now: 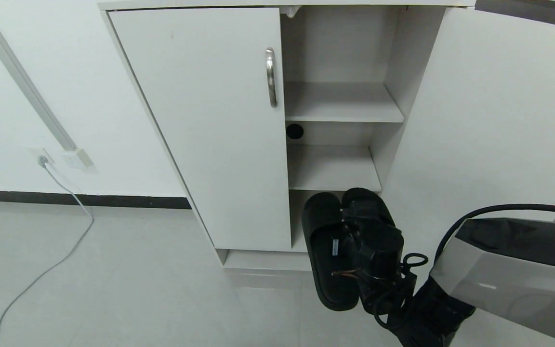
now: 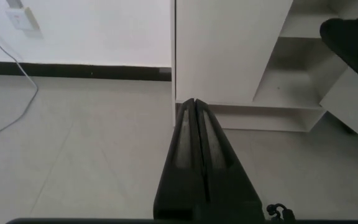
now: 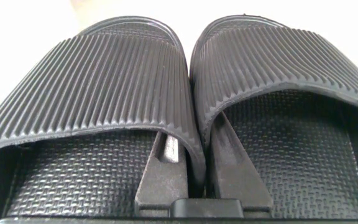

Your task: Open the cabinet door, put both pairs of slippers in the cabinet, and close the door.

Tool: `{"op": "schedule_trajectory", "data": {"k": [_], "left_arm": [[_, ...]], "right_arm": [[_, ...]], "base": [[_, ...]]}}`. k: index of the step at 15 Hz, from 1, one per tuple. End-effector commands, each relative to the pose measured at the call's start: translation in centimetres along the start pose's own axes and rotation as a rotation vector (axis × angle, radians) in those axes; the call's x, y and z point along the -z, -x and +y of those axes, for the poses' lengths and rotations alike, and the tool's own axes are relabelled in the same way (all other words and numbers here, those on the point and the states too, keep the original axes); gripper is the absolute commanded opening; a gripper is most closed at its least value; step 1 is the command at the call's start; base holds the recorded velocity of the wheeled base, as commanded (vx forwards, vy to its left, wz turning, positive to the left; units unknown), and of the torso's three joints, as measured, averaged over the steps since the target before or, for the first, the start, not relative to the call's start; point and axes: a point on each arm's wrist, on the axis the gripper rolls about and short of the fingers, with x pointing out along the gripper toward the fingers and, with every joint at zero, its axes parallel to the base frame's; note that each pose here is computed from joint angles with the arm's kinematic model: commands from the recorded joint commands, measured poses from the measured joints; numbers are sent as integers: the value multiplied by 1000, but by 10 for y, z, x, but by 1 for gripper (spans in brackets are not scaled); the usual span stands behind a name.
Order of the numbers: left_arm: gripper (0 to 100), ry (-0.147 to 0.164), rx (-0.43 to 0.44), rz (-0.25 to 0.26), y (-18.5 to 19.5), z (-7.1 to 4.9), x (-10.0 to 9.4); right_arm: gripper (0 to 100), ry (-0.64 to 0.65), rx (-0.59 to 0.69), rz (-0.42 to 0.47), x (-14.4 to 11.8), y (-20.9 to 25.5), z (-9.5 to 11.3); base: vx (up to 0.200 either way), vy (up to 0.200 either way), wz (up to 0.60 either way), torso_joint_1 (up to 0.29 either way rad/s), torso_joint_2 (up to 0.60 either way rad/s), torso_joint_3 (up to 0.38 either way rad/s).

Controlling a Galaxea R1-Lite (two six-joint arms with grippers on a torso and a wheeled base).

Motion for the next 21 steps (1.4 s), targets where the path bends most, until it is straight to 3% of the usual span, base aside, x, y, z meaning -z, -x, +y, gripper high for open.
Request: {"op": "schedule_trajectory", "data": {"k": [1,5,13,21], "left_arm": [[0,1,-1,1,0,0,0],[0,1,1,1,0,0,0],[0,1,-1,1,0,0,0],[0,1,1,1,0,0,0]], "right_arm": [[0,25,-3,-27,13,-7,7],[0,20,-1,-31,13,-10,8],[0,29,3,-24,17,-11,8],[0,12,8,-49,4,-11,6]], "base": [[0,0,0,-2,-2,-193],[0,0,0,6,1,-182],[0,0,0,0,0,0],[200,0,0,-1,2,2]]}}
